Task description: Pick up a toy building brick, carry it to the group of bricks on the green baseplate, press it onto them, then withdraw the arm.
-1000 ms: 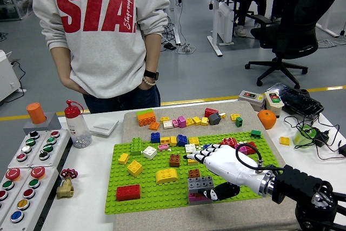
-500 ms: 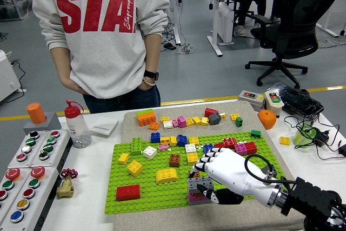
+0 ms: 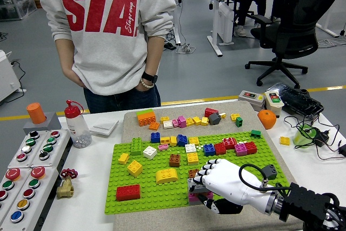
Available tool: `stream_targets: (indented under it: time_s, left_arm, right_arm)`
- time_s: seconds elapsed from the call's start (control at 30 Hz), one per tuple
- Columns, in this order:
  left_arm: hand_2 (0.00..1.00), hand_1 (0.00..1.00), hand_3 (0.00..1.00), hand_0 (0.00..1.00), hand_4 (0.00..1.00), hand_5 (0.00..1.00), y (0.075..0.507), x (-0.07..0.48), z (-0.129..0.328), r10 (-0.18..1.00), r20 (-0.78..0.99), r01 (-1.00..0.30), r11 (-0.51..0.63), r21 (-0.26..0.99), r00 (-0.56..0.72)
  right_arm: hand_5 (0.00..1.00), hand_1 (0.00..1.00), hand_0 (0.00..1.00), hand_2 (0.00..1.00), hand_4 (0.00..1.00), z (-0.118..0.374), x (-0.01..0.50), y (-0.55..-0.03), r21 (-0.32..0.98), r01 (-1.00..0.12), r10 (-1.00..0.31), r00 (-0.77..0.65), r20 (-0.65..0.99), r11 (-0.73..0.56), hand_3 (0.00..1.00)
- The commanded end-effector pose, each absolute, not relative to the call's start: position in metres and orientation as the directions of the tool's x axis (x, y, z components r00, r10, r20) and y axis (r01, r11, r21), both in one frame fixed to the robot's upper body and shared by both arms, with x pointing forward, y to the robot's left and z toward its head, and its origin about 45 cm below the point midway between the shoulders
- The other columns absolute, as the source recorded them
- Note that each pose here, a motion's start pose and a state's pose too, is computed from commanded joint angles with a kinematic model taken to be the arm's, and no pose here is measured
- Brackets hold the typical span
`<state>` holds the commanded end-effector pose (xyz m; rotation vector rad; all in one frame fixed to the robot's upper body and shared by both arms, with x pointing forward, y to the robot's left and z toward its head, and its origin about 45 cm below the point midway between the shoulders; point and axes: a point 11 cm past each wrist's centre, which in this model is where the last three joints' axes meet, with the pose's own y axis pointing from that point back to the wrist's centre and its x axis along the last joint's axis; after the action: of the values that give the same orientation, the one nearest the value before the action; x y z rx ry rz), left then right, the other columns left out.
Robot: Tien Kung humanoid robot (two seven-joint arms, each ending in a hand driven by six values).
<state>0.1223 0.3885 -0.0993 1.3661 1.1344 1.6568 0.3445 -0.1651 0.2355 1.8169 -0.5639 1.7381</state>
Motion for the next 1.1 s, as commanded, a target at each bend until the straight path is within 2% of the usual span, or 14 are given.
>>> stream_targets:
  time_s: [1.1]
  left_arm:
    - [0.61,0.594,0.402,0.631,0.303,0.934,0.389,0.126,-0.098,0.908,0.367,0.008,-0.373,0.928,-0.2]
  right_arm:
    - [0.276,0.63,0.603,0.617,0.485,0.218,0.347,-0.172,0.182,-0.664,0.126,0.133,0.983,-0.725,0.614]
